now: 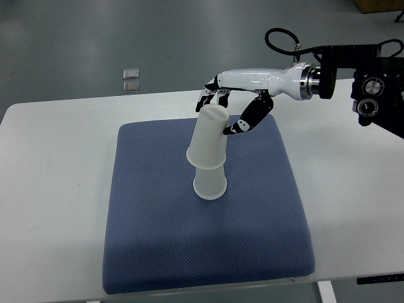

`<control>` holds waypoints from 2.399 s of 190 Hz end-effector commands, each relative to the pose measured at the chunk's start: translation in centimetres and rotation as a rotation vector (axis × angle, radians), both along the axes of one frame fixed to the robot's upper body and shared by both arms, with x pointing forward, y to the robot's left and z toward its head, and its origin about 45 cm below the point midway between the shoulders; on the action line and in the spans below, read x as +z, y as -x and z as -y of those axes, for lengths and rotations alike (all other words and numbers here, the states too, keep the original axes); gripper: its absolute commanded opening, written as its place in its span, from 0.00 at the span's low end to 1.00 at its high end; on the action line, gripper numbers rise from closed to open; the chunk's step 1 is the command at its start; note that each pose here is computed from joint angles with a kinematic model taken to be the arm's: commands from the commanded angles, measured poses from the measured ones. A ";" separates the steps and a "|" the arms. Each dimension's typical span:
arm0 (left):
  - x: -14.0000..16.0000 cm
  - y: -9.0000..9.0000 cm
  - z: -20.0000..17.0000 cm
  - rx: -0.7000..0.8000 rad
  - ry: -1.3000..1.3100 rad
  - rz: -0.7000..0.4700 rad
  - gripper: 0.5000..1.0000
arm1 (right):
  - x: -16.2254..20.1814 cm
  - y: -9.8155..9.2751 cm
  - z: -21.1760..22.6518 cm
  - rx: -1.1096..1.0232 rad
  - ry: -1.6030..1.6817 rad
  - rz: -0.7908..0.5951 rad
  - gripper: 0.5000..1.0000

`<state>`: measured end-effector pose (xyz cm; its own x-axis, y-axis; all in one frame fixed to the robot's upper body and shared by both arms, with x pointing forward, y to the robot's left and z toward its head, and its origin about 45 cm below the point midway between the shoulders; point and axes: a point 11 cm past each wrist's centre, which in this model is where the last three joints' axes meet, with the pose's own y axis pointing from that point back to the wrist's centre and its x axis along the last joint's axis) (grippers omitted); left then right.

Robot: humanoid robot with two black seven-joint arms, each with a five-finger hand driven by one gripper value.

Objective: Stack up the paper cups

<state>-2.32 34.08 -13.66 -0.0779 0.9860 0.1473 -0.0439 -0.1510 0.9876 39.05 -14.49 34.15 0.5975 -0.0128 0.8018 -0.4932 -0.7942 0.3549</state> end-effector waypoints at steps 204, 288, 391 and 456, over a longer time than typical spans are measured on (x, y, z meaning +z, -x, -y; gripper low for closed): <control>0.0 0.0 0.0 0.000 0.001 0.000 1.00 | -2.6 0.4 -0.6 0.009 0.056 0.037 0.24; 0.0 0.0 0.0 0.000 0.001 0.000 1.00 | -3.0 0.6 -0.5 0.014 0.053 0.015 0.79; 0.0 0.0 0.0 0.000 -0.001 0.000 1.00 | -2.4 -1.2 0.7 -0.085 -0.067 -0.059 0.80; 0.0 0.0 0.0 0.000 0.001 0.000 1.00 | -4.7 -8.0 8.1 -0.633 -0.523 -0.241 0.80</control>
